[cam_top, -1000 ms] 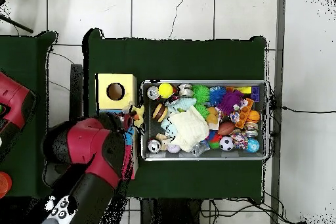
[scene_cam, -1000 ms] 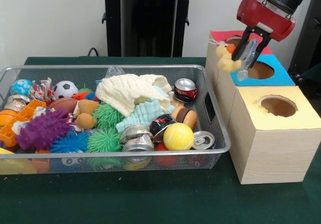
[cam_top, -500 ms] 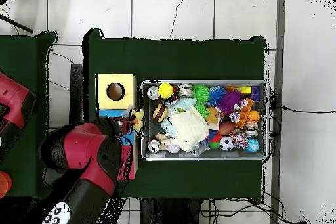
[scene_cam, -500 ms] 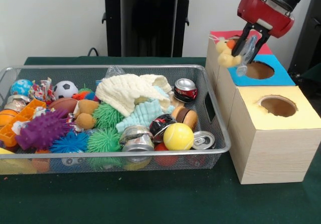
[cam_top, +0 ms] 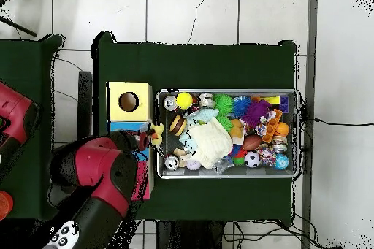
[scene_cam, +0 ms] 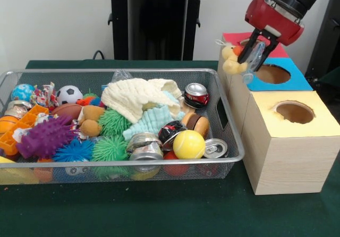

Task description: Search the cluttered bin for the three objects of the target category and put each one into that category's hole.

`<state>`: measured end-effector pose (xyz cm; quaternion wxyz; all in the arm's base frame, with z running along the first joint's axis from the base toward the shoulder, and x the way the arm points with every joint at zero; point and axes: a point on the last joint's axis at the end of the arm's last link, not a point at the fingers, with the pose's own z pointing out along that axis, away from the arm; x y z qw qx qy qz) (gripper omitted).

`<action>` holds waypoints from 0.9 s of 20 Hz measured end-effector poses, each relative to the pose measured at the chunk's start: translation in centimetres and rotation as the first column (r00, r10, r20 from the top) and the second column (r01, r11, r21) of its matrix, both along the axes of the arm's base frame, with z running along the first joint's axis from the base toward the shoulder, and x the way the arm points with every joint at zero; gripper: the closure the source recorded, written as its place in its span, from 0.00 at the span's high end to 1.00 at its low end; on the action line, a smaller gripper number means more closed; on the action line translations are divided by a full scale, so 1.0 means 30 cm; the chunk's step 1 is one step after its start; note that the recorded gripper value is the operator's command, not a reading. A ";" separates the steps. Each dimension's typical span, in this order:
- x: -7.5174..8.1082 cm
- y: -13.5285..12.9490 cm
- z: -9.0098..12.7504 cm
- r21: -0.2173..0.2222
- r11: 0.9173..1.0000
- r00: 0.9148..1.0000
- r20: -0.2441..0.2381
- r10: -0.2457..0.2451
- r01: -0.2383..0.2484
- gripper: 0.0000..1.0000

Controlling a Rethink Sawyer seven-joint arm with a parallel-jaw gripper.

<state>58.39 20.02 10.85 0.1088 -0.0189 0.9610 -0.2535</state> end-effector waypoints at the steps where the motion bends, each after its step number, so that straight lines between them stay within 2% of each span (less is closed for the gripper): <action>1: 0.000 -0.001 -0.003 -0.001 1.000 1.000 0.000 -0.002 0.002 0.00; 10: -0.015 0.005 -0.044 -0.010 1.000 1.000 -0.006 -0.019 0.019 0.00; 18: -0.023 0.041 -0.043 -0.010 0.998 0.997 0.025 -0.069 0.069 0.00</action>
